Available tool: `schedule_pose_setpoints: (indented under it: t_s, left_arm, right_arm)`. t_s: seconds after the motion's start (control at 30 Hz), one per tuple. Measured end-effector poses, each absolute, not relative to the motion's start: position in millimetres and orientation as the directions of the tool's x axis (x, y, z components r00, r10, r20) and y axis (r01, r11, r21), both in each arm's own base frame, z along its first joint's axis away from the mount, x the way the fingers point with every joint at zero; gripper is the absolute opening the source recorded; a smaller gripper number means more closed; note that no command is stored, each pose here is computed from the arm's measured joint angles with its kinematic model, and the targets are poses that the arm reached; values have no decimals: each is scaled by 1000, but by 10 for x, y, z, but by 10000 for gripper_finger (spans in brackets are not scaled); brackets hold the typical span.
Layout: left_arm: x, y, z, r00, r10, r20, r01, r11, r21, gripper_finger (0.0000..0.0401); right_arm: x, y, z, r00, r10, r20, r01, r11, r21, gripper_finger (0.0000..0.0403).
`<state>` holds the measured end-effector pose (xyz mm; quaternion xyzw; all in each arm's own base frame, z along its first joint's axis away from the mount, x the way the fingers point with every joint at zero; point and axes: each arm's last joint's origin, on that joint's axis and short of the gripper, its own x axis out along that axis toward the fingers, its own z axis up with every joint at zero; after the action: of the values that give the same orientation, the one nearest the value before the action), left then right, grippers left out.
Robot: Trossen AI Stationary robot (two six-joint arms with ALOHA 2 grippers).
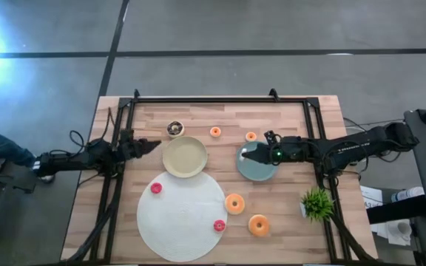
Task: Pick & Place donuts
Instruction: Put the white donut on the blue plate
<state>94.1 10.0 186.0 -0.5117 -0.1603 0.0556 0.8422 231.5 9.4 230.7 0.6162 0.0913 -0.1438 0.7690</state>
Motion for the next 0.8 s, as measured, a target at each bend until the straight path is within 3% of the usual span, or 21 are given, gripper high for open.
schedule_pose_setpoints:
  t_s: [0.17, 0.37, 0.63, 0.8]
  left_arm:
    - [920, 142, 1889, 888, 401, 224, 96, 315, -944, 181]
    - [940, 120, 2043, 879, 324, 349, 239, 333, -912, 181]
    - [1255, 134, 2262, 920, 336, 202, 80, 343, -936, 181]
    - [1665, 130, 2472, 958, 234, 164, 47, 439, -897, 181]
  right_arm:
    - [2315, 92, 2308, 942, -111, -317, 334, 200, 921, 9]
    - [2348, 89, 2410, 951, -112, -288, 307, 248, 919, 9]
    - [2376, 39, 2489, 952, -143, -269, 301, 298, 906, 9]
    - [2371, -38, 2464, 949, -148, -277, 311, 305, 900, 9]
